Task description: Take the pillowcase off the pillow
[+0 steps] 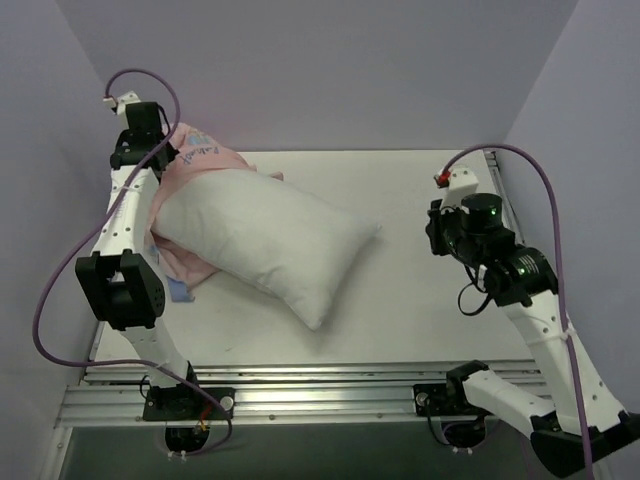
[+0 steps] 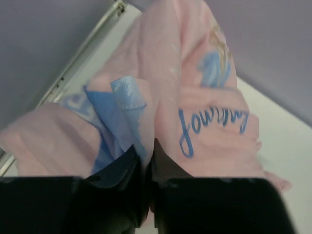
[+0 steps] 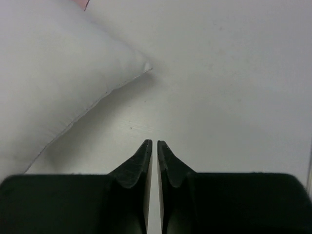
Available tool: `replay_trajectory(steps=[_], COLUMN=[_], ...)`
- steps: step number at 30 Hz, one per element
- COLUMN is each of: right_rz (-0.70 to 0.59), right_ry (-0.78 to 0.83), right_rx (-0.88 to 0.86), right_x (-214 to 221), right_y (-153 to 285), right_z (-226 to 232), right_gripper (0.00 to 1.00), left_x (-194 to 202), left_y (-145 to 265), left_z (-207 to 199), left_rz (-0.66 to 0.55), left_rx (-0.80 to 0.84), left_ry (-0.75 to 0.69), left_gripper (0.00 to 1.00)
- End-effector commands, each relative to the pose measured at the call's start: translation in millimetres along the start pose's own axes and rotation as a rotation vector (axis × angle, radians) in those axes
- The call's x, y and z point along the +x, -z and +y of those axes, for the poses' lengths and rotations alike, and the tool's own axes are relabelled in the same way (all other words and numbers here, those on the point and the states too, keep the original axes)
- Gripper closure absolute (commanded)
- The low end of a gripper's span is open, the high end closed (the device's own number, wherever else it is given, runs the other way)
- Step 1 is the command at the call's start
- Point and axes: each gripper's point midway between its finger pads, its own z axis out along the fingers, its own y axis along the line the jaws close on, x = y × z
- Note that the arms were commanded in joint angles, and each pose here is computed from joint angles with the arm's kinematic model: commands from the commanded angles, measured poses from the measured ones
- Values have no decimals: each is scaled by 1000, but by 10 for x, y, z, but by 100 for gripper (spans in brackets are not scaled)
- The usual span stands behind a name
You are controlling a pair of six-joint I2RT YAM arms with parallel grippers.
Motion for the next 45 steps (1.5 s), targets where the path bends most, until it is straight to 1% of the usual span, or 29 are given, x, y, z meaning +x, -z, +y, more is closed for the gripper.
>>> replay_trajectory(steps=[1, 2, 3, 4, 5, 6, 7, 8, 9, 10, 12, 13, 16, 19, 20, 21, 22, 24, 26, 28, 31, 32, 34, 35, 38, 39, 40, 41, 45], right_rz=[10, 18, 46, 36, 55, 71, 59, 75, 76, 54, 55, 22, 6, 2, -9, -21, -20, -8, 1, 14, 11, 18, 41, 52, 77, 76, 92, 103, 161], right_ry=[-20, -18, -13, -6, 24, 43, 59, 77, 74, 68, 51, 41, 35, 49, 51, 51, 51, 58, 68, 72, 75, 76, 80, 81, 64, 44, 33, 24, 0], right_rx=[-221, -244, -261, -284, -318, -342, -348, -372, -384, -405, -419, -433, -493, -483, -477, -470, -465, -459, -449, -441, -441, -442, -446, -446, -455, -457, -453, -456, -489], right_x=[-8, -9, 29, -23, 4, 35, 1, 26, 21, -30, -17, -99, -158, -242, -272, -300, -282, -237, -212, -168, -155, -142, -106, -108, -86, -111, -74, -56, 98], right_y=[-231, -280, -392, -437, -541, -569, -615, -686, -721, -761, -856, -886, -973, -1029, -1015, -1000, -991, -955, -924, -896, -847, -852, -856, -886, -949, -965, -1018, -1037, -1094], right_z=[467, 534, 606, 692, 874, 982, 1063, 1201, 1248, 1307, 1379, 1420, 1578, 1608, 1593, 1577, 1563, 1533, 1498, 1469, 1449, 1452, 1458, 1472, 1520, 1545, 1560, 1576, 1729], right_gripper=[92, 88, 84, 71, 60, 60, 49, 45, 41, 34, 29, 25, 21, 20, 19, 19, 19, 18, 18, 18, 16, 15, 11, 9, 4, 2, 1, 0, 0], left_x=[100, 143, 136, 206, 204, 207, 285, 351, 382, 495, 713, 836, 1293, 1800, 1958, 2232, 2373, 2771, 3036, 3243, 3188, 3013, 2811, 2583, 2260, 2097, 2034, 2009, 1770], left_y=[245, 263, 324, 343, 433, 455, 537, 570, 602, 649, 625, 620, 576, 685, 755, 855, 925, 1217, 1516, 1882, 2248, 2343, 2313, 2308, 2057, 2007, 1943, 1775, 1427], left_z=[-187, -164, -157, -150, -207, -200, -350, -393, -436, -557, -633, -693, -797, -914, -965, -977, -991, -1053, -1144, -1235, -1298, -1331, -1275, -1318, -1200, -1241, -1259, -1230, -1378], left_rz=[-5, 5, 5, 22, 20, 20, 25, 32, 27, 37, 73, 102, 197, 315, 357, 412, 448, 566, 654, 710, 707, 661, 597, 537, 454, 419, 407, 411, 368], left_rx=[105, 103, 108, 112, 137, 140, 175, 183, 187, 211, 225, 250, 294, 357, 393, 414, 430, 513, 607, 690, 749, 769, 711, 693, 560, 550, 547, 515, 509], left_ry=[-9, -13, -10, -13, -20, -20, -55, -78, -100, -153, -196, -211, -253, -297, -307, -340, -340, -341, -355, -402, -422, -404, -390, -376, -383, -368, -358, -344, -291], left_gripper=[76, 71, 57, 50, 33, 24, 16, 10, 6, 3, 3, 3, 3, 3, 3, 3, 3, 3, 3, 3, 3, 3, 3, 3, 3, 3, 3, 3, 3])
